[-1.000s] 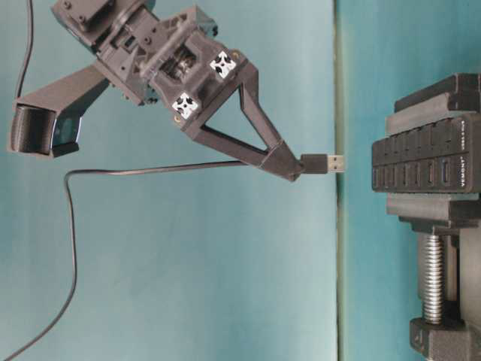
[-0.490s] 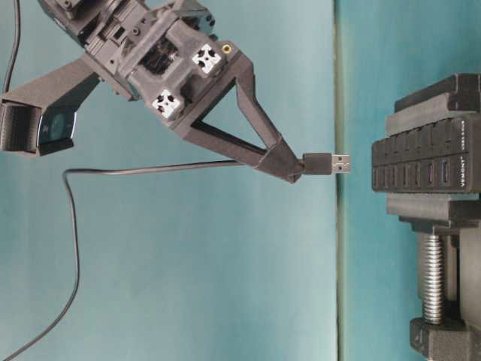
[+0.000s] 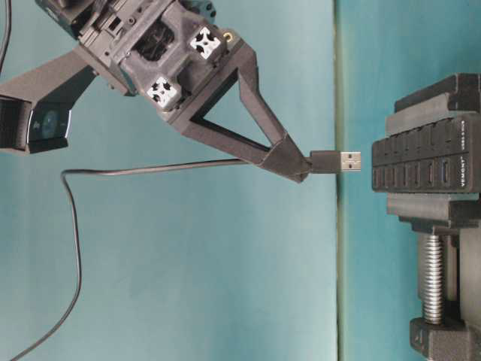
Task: Insert the USB into the front port of the fixed hub.
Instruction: 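Lift the plug and carry it toward the hub's front ports, then align the plug with a front port using the right gripper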
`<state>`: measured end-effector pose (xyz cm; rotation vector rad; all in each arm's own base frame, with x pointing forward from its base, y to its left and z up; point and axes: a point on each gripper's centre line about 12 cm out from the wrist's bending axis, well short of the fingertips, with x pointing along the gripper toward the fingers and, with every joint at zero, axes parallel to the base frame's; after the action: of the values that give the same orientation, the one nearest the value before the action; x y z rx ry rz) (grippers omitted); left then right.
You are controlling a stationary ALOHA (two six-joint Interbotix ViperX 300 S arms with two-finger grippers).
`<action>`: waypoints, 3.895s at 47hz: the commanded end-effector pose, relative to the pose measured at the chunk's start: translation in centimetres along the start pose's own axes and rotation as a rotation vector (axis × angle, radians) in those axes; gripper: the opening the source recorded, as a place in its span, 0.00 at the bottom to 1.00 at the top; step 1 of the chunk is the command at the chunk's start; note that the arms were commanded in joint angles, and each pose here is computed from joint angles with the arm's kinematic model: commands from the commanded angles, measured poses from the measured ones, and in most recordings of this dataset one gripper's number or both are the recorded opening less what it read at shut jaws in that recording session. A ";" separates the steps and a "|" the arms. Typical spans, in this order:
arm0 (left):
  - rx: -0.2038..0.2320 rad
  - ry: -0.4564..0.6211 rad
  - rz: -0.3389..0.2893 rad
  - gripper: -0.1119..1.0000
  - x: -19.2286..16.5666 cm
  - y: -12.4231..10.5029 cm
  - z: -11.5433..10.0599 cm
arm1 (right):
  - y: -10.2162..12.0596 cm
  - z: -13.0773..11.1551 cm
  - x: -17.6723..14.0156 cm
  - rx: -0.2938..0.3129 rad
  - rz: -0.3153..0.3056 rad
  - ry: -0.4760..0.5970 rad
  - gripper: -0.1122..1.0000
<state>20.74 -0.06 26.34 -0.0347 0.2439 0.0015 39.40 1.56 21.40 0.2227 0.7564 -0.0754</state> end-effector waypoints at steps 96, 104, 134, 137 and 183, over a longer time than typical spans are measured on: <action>0.000 -0.018 -0.002 0.10 0.0 -0.1 0.6 | -0.6 -1.3 3.0 0.015 0.001 -0.001 0.12; 0.000 -0.017 -0.002 0.10 0.0 -0.1 0.6 | -0.6 -1.4 3.0 0.015 0.000 0.002 0.12; 0.000 -0.015 -0.002 0.10 0.0 0.0 0.5 | -0.7 -1.8 3.7 0.017 0.000 0.007 0.12; 0.000 -0.015 -0.002 0.10 0.0 0.0 0.5 | -0.7 -1.8 3.7 0.017 -0.002 0.011 0.12; 0.000 -0.015 -0.002 0.10 0.0 0.0 0.4 | -0.7 -2.1 3.4 0.003 -0.028 0.086 0.12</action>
<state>20.74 -0.06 26.34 -0.0347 0.2439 0.0015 40.26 1.30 16.63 0.2135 0.8502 -0.0918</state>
